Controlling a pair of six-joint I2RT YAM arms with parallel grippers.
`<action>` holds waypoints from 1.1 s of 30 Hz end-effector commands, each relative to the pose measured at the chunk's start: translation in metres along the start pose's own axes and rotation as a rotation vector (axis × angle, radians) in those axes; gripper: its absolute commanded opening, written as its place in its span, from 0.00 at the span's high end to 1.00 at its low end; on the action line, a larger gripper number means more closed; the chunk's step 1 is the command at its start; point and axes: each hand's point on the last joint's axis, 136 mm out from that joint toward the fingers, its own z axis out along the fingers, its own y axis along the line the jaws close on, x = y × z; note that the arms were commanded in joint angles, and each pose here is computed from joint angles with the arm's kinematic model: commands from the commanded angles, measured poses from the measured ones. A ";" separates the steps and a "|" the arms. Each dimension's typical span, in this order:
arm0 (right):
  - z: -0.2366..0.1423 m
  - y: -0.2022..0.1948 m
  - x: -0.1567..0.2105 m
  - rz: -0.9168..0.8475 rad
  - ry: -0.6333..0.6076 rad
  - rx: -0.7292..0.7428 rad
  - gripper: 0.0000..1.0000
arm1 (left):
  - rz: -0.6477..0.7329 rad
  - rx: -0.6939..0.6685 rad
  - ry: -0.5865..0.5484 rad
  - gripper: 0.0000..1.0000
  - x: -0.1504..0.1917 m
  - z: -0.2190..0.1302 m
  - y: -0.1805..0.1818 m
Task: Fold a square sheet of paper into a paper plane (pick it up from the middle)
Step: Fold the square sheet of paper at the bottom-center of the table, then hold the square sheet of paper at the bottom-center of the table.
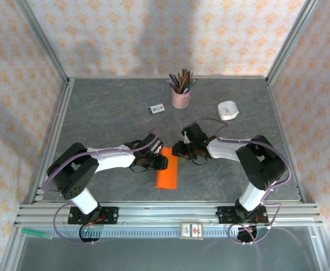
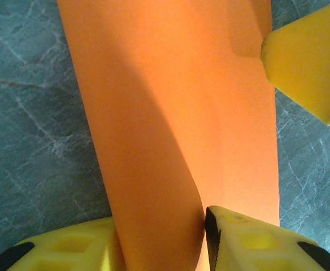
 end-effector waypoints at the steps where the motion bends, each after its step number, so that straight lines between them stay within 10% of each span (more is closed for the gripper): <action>1: 0.002 0.004 -0.013 -0.035 -0.038 -0.002 0.68 | -0.002 -0.174 0.108 0.56 0.039 0.026 0.049; 17: -0.025 0.017 -0.027 -0.063 -0.088 0.009 0.68 | -0.005 -0.171 0.105 0.57 0.041 0.028 0.051; 25: -0.034 0.018 0.017 0.004 0.005 -0.105 1.00 | -0.005 -0.168 0.103 0.57 0.040 0.029 0.050; 33: -0.024 0.026 0.049 -0.012 0.072 -0.138 1.00 | -0.039 -0.167 0.094 0.57 0.039 0.028 0.050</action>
